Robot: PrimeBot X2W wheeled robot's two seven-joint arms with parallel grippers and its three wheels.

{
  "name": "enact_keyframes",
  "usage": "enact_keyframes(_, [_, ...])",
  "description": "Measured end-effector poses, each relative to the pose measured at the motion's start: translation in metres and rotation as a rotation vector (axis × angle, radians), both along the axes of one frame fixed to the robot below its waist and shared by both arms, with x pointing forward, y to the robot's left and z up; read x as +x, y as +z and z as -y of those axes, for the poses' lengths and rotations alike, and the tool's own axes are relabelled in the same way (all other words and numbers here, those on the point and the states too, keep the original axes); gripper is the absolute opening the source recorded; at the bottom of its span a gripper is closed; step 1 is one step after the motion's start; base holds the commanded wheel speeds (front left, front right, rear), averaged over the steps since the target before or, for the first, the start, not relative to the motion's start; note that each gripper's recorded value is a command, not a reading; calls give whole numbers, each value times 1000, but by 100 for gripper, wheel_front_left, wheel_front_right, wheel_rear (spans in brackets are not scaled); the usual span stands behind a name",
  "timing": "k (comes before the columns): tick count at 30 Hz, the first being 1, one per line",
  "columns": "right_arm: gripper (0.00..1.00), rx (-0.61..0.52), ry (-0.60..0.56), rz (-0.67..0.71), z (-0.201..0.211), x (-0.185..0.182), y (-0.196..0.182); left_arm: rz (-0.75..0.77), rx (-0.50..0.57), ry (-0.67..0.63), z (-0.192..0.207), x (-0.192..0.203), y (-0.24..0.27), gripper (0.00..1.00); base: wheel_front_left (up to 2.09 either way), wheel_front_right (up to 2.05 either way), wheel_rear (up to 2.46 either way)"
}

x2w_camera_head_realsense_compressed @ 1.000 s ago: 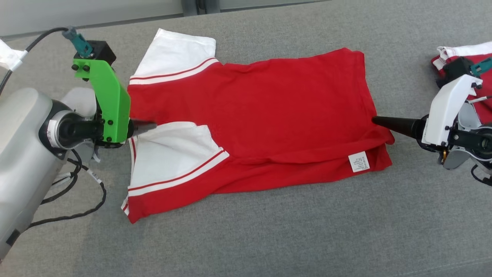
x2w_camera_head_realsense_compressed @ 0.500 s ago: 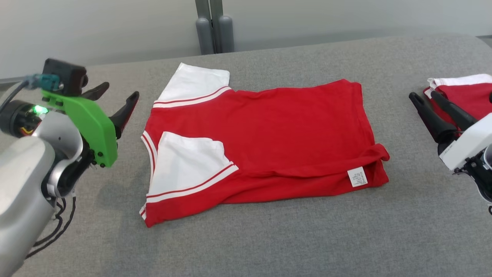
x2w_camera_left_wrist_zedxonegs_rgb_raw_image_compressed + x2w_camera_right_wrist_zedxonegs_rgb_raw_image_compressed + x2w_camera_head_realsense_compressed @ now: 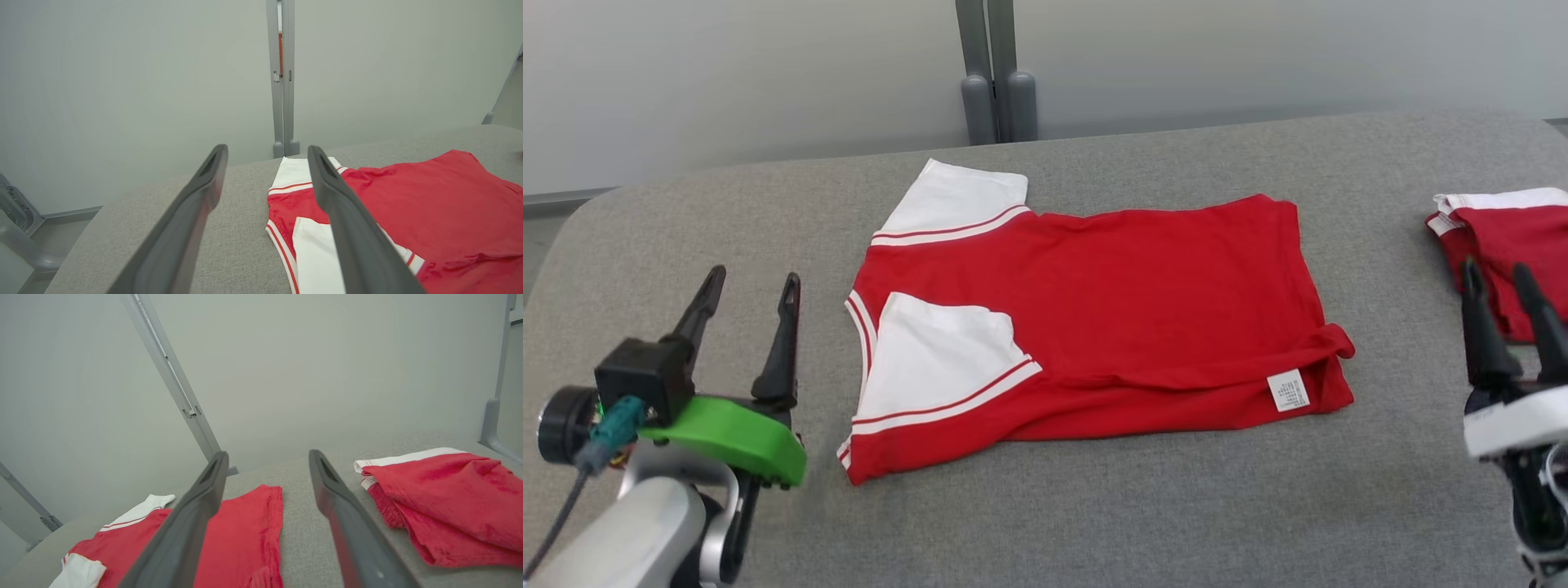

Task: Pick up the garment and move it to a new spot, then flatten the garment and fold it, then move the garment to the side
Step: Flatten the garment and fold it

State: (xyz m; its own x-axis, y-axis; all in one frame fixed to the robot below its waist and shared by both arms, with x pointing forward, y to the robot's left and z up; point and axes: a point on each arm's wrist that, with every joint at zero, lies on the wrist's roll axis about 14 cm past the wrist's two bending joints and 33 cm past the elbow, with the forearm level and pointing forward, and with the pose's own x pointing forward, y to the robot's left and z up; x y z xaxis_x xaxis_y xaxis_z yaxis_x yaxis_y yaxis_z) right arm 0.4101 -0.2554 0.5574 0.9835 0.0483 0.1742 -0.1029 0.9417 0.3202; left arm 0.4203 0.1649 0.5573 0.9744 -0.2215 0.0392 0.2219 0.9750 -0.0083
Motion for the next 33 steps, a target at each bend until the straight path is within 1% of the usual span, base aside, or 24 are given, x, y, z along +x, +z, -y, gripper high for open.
enact_keyframes(3, [100,7,-31,-48,-5,-20,-25,-5,-32,37,0,-13,-9,100,0,0,0])
enact_keyframes(8, [100,-14,-39,-81,-16,-35,-42,16,-114,124,-1,-26,-11,100,0,0,0])
enact_keyframes(11, [100,-29,-31,-121,-23,-40,-56,-36,-150,156,0,-40,-34,100,0,0,0])
enact_keyframes(16, [100,-89,-9,-204,-28,-38,-83,-69,-159,164,-2,-44,-52,100,0,0,0])
enact_keyframes(19, [100,-118,10,-243,-34,-28,-95,-98,-154,172,-5,-44,-64,100,0,0,0])
enact_keyframes(20, [100,-145,19,-266,-35,-24,-102,-109,-160,175,-5,-44,-68,100,0,0,0])
enact_keyframes(22, [100,-155,23,-302,-38,-19,-112,-144,-166,175,-4,-46,-80,100,0,0,0])
enact_keyframes(27, [100,-187,80,-394,-61,-7,-138,-246,-175,168,2,-50,-112,100,0,0,0])
enact_keyframes(29, [100,-211,88,-421,-63,-5,-146,-266,-185,164,4,-49,-117,100,0,0,0])
enact_keyframes(33, [100,-241,82,-461,-61,-2,-158,-363,-192,157,8,-55,-140,100,0,0,0])
